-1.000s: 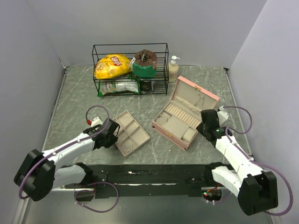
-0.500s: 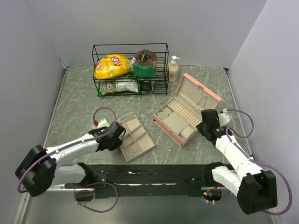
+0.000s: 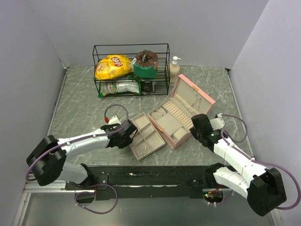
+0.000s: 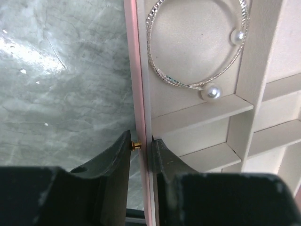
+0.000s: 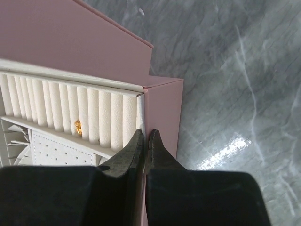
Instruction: Organize the mixed jewelry
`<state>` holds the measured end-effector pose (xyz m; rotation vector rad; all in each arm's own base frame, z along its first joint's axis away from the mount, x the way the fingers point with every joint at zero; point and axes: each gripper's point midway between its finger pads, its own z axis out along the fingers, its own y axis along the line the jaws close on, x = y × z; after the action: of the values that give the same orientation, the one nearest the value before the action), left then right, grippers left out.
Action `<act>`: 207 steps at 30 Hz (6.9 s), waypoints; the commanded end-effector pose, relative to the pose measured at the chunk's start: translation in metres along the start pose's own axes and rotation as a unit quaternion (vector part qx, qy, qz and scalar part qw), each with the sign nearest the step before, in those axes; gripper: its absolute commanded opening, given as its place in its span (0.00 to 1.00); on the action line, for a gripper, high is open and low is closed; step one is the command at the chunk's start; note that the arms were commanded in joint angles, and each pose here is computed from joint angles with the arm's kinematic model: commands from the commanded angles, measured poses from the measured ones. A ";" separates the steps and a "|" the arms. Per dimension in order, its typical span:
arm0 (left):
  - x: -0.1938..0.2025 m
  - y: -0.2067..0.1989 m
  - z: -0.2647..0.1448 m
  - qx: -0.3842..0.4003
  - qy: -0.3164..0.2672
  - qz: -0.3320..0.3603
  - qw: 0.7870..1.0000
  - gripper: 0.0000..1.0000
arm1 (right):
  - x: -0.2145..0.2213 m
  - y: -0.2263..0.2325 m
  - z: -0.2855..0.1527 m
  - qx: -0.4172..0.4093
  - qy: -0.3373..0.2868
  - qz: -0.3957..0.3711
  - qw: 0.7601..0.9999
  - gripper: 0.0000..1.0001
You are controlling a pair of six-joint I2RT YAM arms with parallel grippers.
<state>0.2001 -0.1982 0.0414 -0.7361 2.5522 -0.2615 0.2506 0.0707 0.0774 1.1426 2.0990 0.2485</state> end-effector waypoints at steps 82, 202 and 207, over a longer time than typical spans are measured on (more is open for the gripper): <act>0.033 -0.040 -0.008 0.014 -0.002 -0.063 0.998 0.01 | 0.026 0.023 -0.003 -0.015 0.018 0.077 0.997 0.00; 0.039 -0.017 0.006 0.212 -0.028 -0.039 0.976 0.42 | 0.032 0.031 -0.003 -0.024 0.038 0.024 0.999 0.00; 0.040 -0.018 0.008 0.217 -0.026 -0.043 0.975 0.40 | 0.033 0.033 -0.004 -0.027 0.040 0.025 0.999 0.00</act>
<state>0.1852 -0.2322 0.0276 -0.6966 2.2729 -0.7815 0.2567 0.0901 0.0767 1.1591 2.0724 0.2398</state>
